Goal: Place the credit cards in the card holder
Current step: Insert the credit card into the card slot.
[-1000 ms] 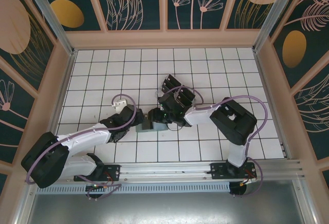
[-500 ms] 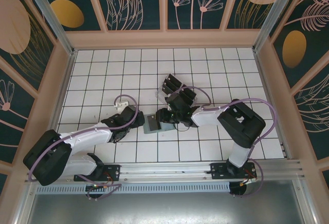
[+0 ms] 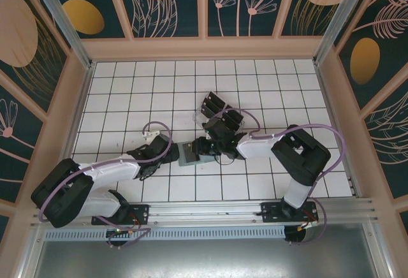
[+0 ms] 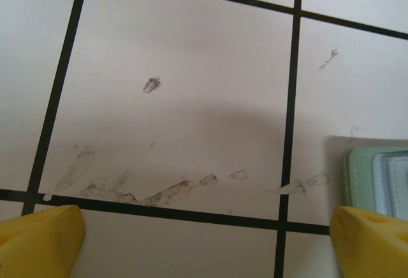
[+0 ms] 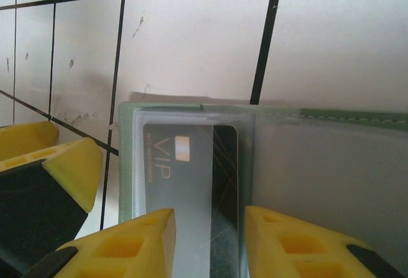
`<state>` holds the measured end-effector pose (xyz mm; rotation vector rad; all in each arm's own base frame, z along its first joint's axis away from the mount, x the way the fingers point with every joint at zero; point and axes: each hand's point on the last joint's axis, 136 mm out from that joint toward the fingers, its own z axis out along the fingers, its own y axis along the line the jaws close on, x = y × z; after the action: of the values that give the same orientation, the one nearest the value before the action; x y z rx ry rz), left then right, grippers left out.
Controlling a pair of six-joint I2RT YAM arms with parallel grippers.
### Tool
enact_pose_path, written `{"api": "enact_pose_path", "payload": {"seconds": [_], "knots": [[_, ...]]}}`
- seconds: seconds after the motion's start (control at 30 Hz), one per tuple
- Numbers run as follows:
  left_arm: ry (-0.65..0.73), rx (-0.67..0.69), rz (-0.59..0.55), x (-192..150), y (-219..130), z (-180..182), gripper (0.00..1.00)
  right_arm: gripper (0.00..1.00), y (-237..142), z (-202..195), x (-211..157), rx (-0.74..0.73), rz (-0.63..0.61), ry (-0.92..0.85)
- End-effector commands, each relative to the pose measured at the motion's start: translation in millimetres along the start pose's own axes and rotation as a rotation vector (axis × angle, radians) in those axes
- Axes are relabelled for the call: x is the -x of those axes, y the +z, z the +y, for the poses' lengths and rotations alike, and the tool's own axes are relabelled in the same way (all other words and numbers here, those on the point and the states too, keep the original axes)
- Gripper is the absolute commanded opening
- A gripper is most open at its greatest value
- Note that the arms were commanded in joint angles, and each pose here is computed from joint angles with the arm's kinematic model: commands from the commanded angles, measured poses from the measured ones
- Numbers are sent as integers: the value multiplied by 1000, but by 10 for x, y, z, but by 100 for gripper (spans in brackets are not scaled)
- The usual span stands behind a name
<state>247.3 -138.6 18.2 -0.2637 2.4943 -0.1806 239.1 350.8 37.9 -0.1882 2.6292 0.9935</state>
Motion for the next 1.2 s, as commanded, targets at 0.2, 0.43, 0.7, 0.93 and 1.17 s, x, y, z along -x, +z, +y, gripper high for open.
{"api": "enact_pose_path", "payload": {"seconds": [0.2,0.43,0.7,0.93,1.17], "knots": [[10,-1,34,-107,99,10,99,32,41,96,-67,21,13,-1],[10,1,41,-145,121,29,98,32,79,141,-90,42,22,8],[11,1,43,-154,136,29,98,32,126,294,-106,75,34,-5],[10,1,44,-165,138,37,98,33,-79,329,29,57,-33,-17],[11,3,44,-168,142,43,99,33,-100,152,-8,11,-31,-4]]}}
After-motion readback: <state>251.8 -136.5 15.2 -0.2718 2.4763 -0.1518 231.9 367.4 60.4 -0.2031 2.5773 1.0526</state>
